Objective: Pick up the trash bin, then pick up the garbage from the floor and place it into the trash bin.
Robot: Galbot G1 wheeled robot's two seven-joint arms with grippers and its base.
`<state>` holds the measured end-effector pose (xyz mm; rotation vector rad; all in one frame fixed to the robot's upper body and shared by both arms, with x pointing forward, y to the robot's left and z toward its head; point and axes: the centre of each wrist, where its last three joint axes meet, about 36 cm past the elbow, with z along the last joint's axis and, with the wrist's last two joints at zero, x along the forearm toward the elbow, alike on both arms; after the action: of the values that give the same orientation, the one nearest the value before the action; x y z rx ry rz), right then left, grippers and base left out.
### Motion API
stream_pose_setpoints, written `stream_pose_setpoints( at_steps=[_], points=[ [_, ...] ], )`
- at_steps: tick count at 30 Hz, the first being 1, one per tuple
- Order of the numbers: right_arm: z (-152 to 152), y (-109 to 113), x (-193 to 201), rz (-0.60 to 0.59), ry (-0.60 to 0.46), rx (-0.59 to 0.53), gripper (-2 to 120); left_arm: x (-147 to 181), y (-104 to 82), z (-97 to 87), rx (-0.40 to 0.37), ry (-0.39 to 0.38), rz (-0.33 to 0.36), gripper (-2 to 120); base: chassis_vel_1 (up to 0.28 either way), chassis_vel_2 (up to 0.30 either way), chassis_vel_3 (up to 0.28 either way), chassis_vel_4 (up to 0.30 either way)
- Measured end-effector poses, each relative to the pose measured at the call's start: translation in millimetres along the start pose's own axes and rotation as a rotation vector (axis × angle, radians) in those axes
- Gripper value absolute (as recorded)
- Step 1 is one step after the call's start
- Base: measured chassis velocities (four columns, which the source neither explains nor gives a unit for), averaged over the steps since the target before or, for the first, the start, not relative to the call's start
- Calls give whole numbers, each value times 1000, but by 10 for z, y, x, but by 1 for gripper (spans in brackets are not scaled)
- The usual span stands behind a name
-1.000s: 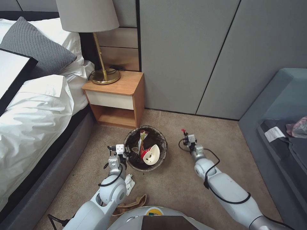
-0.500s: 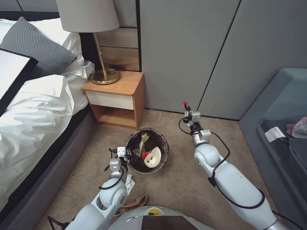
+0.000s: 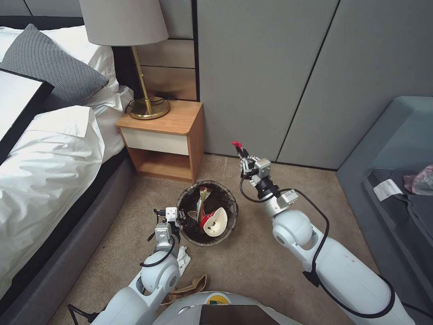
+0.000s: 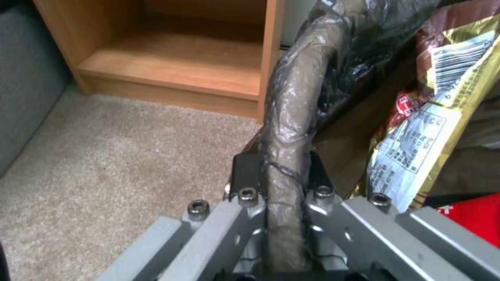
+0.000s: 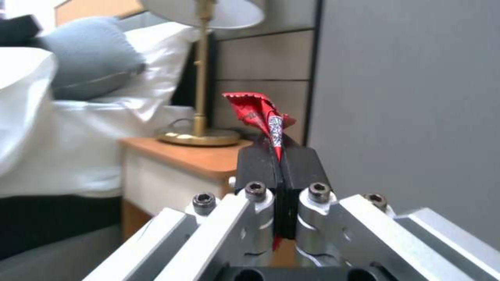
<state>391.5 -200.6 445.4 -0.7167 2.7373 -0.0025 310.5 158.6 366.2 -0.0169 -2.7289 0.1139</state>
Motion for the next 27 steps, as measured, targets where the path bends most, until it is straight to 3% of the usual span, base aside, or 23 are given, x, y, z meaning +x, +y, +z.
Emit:
stream_pose_setpoints(
  at_steps=[13, 27],
  points=[
    [221, 386, 299, -155, 100, -29, 0, -3, -11, -7, -1, -2, 3, 2, 0, 0, 0, 0],
    [496, 542, 416, -212, 165, -13, 0, -13, -23, -23, 7, -5, 1, 2, 0, 0, 0, 0]
  ],
)
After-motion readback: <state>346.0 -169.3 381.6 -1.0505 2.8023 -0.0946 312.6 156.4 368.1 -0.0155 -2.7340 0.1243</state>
